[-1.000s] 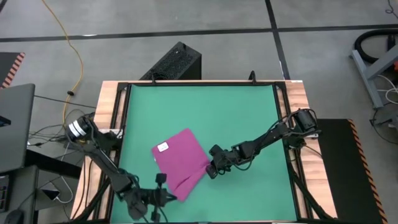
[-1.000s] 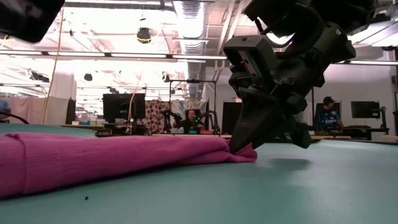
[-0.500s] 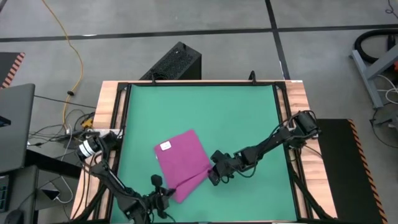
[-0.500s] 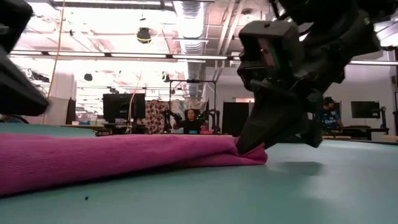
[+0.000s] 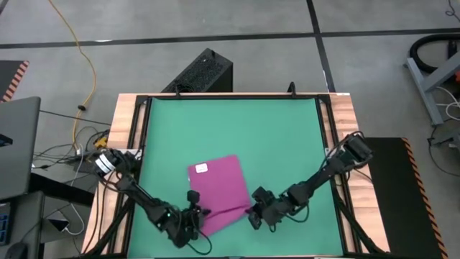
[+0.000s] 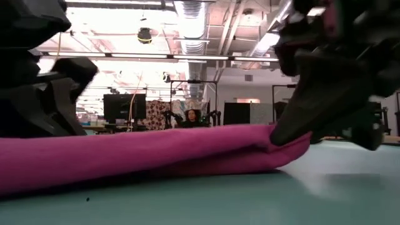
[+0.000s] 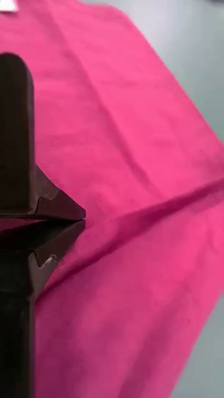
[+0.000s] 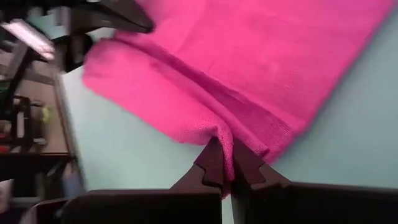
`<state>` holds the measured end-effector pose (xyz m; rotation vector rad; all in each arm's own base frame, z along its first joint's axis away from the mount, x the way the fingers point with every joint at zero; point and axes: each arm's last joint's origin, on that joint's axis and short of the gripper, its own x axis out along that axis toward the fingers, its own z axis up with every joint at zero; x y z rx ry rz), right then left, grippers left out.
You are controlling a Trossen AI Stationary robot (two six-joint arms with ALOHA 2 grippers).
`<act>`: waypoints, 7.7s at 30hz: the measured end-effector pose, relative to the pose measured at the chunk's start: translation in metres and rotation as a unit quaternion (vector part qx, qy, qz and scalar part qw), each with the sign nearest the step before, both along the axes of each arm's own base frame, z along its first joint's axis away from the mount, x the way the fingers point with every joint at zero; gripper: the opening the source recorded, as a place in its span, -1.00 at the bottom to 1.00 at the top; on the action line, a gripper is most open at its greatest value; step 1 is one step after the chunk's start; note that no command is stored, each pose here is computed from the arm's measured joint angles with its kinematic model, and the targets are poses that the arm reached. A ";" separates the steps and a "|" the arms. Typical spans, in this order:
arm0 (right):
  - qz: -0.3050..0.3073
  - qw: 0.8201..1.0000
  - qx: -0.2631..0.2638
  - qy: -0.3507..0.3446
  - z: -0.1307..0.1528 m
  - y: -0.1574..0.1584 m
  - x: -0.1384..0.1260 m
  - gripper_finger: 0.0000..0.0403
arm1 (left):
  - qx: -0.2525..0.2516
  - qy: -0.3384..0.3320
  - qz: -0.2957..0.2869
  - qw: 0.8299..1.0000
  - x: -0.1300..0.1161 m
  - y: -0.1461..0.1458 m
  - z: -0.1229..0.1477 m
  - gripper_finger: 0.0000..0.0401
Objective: Roll towel
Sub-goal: Roll the pink towel
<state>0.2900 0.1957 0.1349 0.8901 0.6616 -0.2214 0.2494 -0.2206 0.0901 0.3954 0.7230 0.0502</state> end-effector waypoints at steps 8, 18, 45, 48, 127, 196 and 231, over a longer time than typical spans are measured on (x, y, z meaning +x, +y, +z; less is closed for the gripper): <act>-0.006 1.000 0.015 -0.015 0.006 0.005 0.003 -0.91 | -0.049 0.043 -0.067 0.996 0.013 0.022 0.005 -1.00; -0.015 0.999 0.020 0.049 0.003 -0.036 0.025 -0.91 | -0.087 0.057 -0.107 0.989 0.022 0.028 0.010 -1.00; -0.026 0.993 -0.003 0.115 -0.005 -0.047 0.019 -0.91 | -0.012 -0.098 -0.156 0.983 -0.051 -0.050 0.073 -0.91; -0.030 0.993 -0.008 0.112 -0.005 -0.047 0.019 -0.91 | 0.051 -0.105 -0.174 0.978 -0.040 -0.066 0.079 -0.79; -0.008 0.995 -0.016 0.095 -0.004 -0.030 0.012 -0.91 | -0.256 -0.155 0.089 0.950 -0.024 -0.013 0.035 -1.00; 0.062 0.947 -0.311 -0.054 0.050 0.012 -0.024 -0.69 | -0.433 -0.147 0.174 0.872 -0.032 0.021 0.010 -0.92; 0.103 0.959 -0.262 0.021 -0.036 -0.015 0.029 -0.98 | -0.459 -0.109 0.108 0.875 -0.026 0.024 0.029 -0.78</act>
